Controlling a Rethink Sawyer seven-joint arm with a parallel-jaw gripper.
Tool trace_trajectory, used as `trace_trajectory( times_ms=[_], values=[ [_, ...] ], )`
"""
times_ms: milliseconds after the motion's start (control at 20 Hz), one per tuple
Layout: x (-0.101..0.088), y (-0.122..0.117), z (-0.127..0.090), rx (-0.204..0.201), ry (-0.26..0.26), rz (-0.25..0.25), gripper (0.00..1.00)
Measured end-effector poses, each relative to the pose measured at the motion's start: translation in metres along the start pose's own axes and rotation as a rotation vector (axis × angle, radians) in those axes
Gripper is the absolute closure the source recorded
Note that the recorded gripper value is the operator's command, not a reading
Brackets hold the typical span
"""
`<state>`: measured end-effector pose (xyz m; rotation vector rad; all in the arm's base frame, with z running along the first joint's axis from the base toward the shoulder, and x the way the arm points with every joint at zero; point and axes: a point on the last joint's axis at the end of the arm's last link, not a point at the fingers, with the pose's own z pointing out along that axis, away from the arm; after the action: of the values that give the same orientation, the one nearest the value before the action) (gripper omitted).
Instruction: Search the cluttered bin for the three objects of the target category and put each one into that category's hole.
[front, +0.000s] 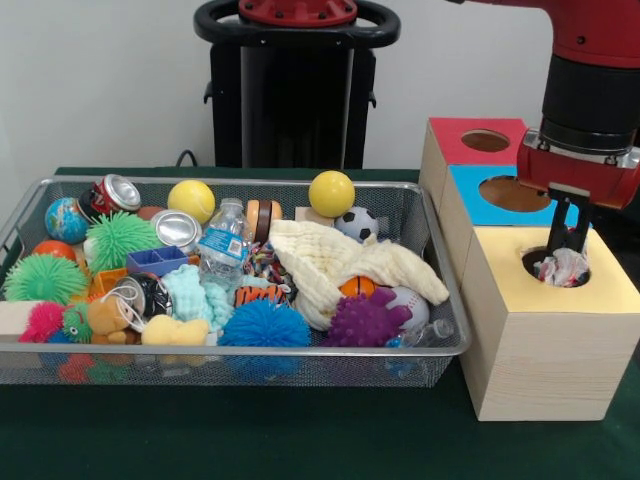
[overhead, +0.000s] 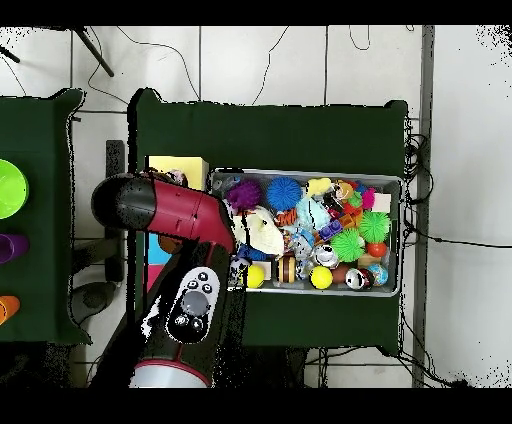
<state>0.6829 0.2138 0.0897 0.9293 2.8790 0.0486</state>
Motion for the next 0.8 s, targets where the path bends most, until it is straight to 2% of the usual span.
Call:
trace_trajectory(
  times_ms=[600,650,800],
  values=[
    [-0.0028,-0.0032,-0.0044,0.009,-0.013,-0.001,1.00],
    [-0.0026,-0.0042,-0.0058,0.015,-0.016,-0.004,0.00],
    [-0.0021,-0.0041,-0.0063,0.016,-0.017,-0.005,0.00]
  ],
)
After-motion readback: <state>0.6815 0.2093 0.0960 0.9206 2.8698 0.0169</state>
